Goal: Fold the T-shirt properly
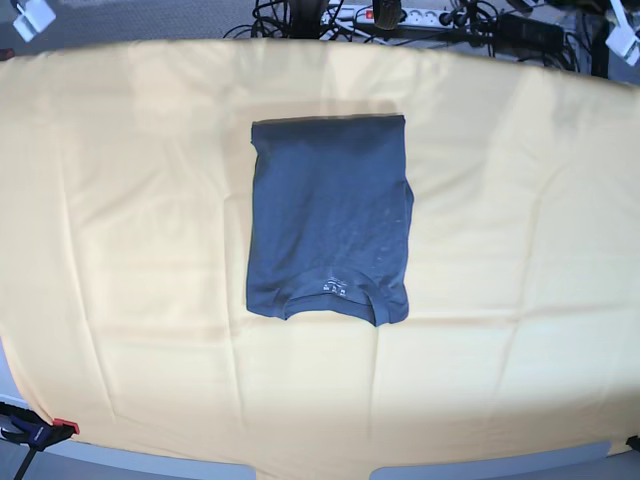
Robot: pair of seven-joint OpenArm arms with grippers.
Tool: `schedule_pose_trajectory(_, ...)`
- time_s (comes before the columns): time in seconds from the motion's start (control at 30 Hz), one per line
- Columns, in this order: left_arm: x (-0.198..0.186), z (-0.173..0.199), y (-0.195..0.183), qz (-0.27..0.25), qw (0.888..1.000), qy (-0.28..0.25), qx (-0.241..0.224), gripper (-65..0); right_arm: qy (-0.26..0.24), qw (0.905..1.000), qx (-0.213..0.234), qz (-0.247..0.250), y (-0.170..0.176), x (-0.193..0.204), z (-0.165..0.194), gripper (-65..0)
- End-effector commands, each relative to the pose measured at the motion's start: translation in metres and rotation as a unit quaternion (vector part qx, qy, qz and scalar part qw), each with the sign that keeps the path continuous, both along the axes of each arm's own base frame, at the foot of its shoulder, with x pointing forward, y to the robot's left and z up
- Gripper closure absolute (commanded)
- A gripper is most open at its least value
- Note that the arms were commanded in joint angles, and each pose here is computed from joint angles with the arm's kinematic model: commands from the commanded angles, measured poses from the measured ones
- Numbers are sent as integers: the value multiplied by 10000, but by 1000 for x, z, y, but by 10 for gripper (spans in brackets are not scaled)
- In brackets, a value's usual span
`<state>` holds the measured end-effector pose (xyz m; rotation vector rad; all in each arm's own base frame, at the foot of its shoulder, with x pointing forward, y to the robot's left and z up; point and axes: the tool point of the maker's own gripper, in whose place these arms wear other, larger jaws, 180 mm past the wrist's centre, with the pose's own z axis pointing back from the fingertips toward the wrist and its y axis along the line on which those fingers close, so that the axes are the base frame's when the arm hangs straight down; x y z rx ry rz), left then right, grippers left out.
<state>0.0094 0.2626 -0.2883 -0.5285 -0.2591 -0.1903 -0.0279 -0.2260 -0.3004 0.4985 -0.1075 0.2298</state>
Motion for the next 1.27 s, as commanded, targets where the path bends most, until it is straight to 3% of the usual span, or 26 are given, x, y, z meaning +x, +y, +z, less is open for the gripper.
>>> schedule_pose_trajectory(0.0,-11,1,-6,-18,9998,155,-120,0,211,9997,86,-21,1,-11,0,0)
schedule_pose_trajectory(0.13,-45,-16,-38,161,9944,731,-747,0,796,9943,622,-350,17,-39,-22,0)
schedule_pose_trajectory(0.23,-65,-42,-60,364,9877,1081,-1067,0,957,9925,516,-565,21,-54,-58,0)
schedule_pose_trajectory(0.43,-84,-116,-88,518,9799,1519,-1188,0,1496,9885,16,-197,20,-88,-140,0)
schedule_pose_trajectory(0.63,-78,-216,-84,918,9857,1303,-538,0,1437,9889,-307,-212,13,-93,-216,0)
schedule_pose_trajectory(0.77,-58,-266,-72,1083,9912,751,-120,0,1113,9928,-419,-124,11,-77,-253,0)
schedule_pose_trajectory(0.9,-24,-311,-56,1422,9866,259,756,0,584,9920,-1118,-72,5,-47,-292,0)
schedule_pose_trajectory(1.07,-16,-341,-73,1546,9775,117,1433,0,285,9815,-1886,-141,23,-21,-322,0)
schedule_pose_trajectory(1.23,-34,-348,-115,1243,9822,198,1391,0,-154,9841,-1766,-106,69,-12,-330,0)
